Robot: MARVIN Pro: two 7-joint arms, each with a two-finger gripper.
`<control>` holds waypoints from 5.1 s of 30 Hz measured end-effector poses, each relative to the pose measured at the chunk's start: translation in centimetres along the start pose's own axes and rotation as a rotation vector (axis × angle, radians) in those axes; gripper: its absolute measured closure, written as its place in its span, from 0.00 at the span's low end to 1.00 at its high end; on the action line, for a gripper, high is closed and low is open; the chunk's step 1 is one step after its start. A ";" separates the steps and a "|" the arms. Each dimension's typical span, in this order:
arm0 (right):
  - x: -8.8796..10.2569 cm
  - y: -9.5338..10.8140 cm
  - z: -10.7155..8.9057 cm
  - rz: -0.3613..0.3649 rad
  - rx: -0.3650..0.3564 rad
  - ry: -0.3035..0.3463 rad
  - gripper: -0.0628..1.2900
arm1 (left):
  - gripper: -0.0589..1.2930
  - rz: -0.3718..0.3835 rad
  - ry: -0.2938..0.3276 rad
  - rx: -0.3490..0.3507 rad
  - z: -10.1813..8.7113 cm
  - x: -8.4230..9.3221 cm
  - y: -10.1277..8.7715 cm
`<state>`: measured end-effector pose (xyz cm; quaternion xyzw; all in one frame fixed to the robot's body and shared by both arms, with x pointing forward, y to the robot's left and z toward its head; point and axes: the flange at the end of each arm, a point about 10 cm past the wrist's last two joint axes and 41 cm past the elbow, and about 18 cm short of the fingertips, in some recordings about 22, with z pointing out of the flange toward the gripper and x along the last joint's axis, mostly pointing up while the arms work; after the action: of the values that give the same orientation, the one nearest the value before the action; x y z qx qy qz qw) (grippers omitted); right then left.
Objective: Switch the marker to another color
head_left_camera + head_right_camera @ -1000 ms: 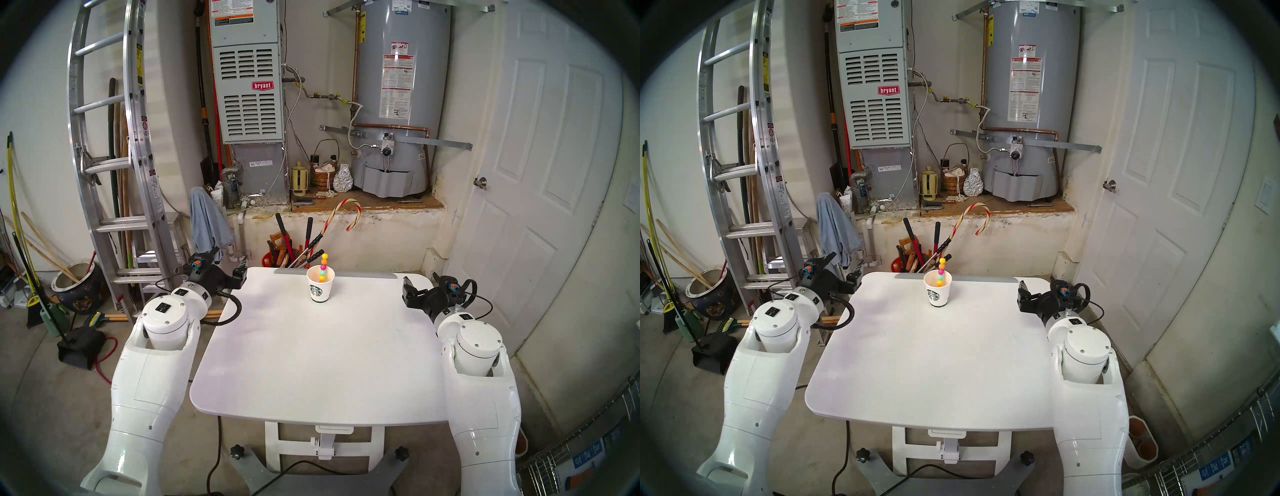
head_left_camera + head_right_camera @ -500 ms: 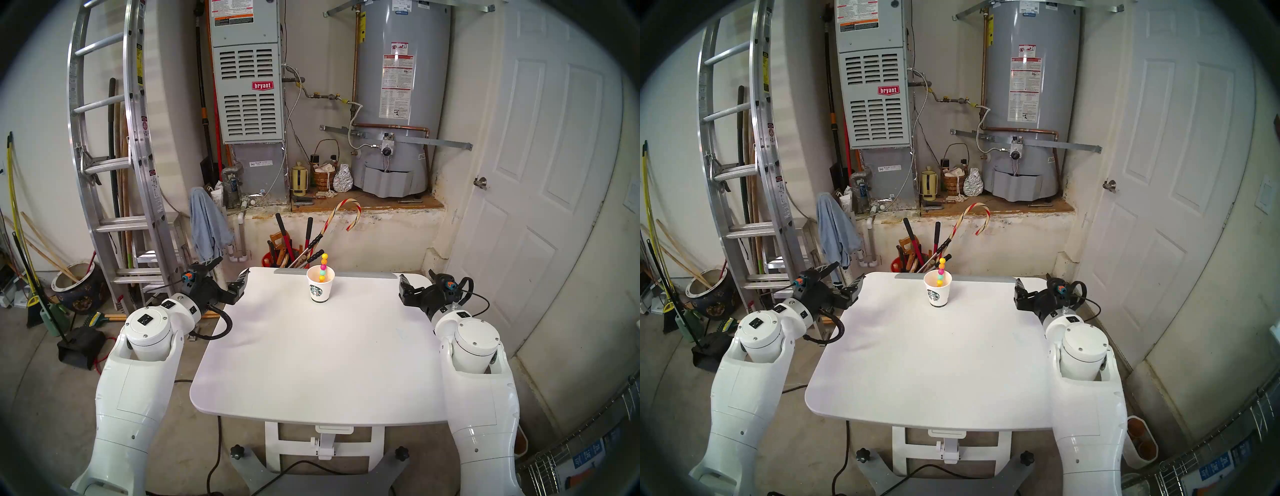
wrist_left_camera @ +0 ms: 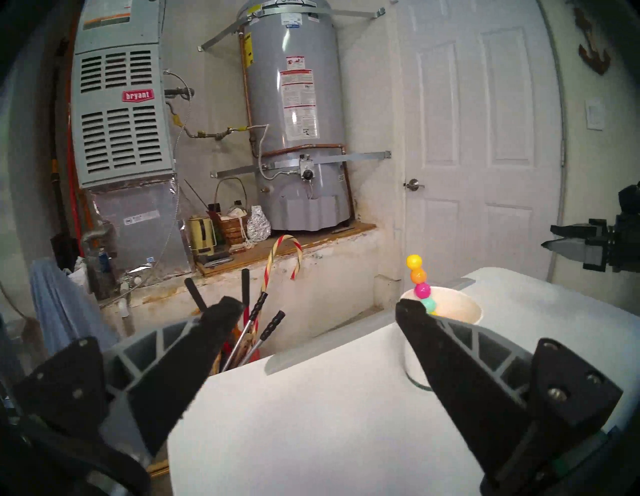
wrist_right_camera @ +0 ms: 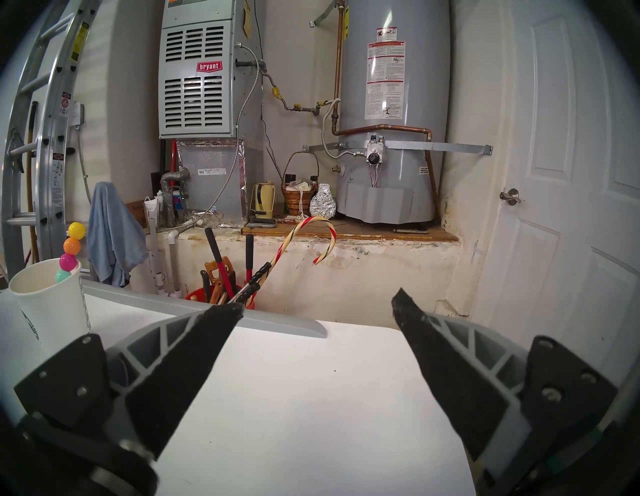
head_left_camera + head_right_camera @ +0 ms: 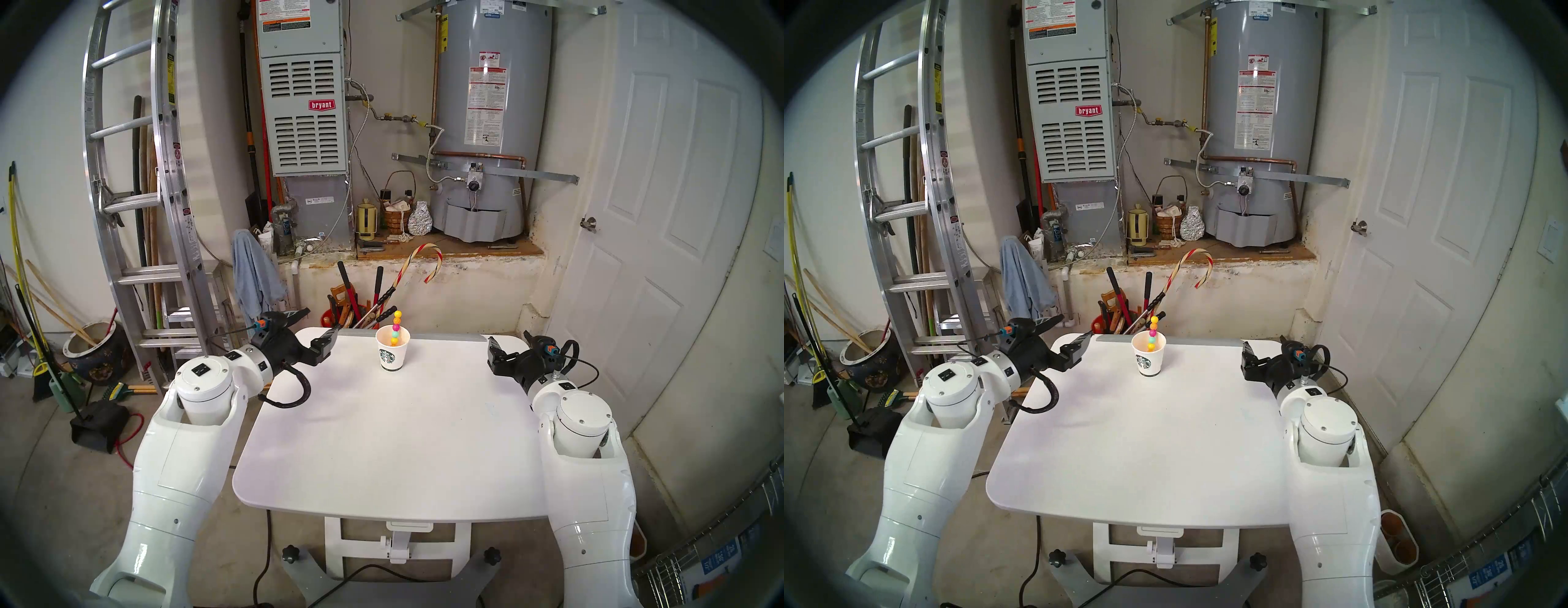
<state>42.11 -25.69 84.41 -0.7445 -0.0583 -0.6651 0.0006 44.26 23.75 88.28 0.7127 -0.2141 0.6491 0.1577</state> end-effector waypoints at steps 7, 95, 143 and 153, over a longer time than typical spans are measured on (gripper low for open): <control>-0.3 0.5 -0.3 0.001 -0.016 -0.006 0.05 | 0.03 -0.035 -0.022 -0.067 1.7 1.8 1.0; -1.6 1.4 -4.1 0.031 -0.062 -0.024 0.05 | 0.19 0.072 -0.121 -0.239 12.4 0.6 6.2; -2.1 2.2 -4.3 0.043 -0.077 -0.034 0.05 | 0.77 0.042 -0.150 -0.265 13.7 -0.4 6.6; -2.5 2.2 -4.1 0.047 -0.075 -0.043 0.05 | 0.92 0.041 -0.154 -0.250 14.0 -0.5 6.3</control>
<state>37.97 -28.46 82.59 -0.7593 -0.0158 -0.6505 -0.0132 53.04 11.29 85.94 0.7308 -0.3191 0.5638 0.2150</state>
